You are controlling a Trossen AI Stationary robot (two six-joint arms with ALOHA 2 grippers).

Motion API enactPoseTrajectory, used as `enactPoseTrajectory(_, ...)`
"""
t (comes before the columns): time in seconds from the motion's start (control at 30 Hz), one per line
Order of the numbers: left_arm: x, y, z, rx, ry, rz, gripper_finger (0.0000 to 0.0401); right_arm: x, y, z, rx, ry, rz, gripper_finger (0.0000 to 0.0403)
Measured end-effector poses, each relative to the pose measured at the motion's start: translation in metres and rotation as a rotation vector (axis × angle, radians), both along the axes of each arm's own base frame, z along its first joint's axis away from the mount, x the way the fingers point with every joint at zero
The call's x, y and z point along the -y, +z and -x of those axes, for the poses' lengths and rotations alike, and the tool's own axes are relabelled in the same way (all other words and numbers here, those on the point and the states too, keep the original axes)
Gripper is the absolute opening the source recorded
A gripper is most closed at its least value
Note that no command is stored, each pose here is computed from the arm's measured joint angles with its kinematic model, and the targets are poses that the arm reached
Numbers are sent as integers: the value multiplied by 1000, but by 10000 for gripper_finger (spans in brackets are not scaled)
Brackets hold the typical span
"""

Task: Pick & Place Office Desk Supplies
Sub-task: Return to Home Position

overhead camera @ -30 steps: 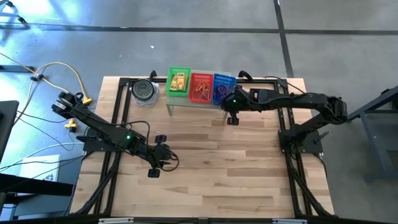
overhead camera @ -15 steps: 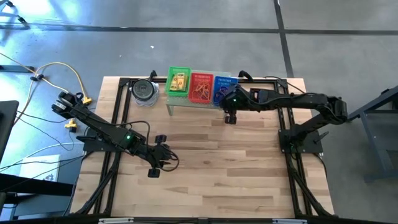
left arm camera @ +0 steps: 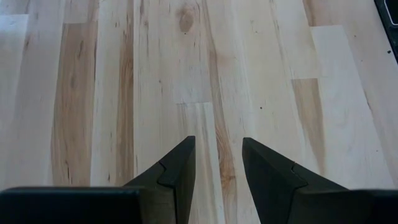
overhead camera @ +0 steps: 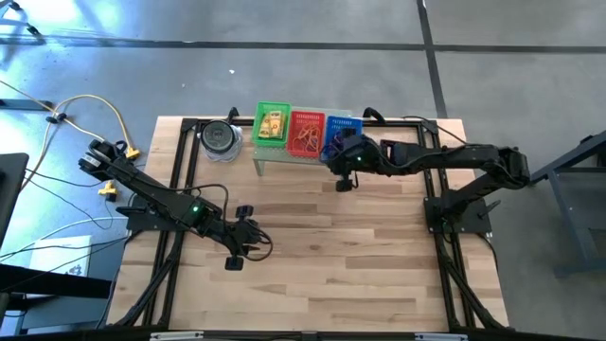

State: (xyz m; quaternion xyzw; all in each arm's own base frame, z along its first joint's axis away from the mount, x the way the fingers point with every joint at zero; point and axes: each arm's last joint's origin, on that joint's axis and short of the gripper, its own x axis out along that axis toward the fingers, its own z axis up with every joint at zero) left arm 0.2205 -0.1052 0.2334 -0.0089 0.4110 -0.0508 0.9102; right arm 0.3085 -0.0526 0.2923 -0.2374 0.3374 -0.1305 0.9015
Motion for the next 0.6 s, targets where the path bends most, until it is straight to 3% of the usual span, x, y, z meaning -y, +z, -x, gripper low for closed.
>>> enactPoseTrajectory(0.27, 0, 0, 0, -3, 0, -1, 127, -43, 29, 12, 153, -8, 34, 98)
enactPoseTrajectory(0.47, 0, -1, 1, -12, 0, -6, 127, -80, 55, 41, 284, 26, -113, 98)
enactPoseTrajectory(0.6, -2, -2, 4, -33, 9, -30, 127, -99, 57, 62, 255, 59, -241, 98)
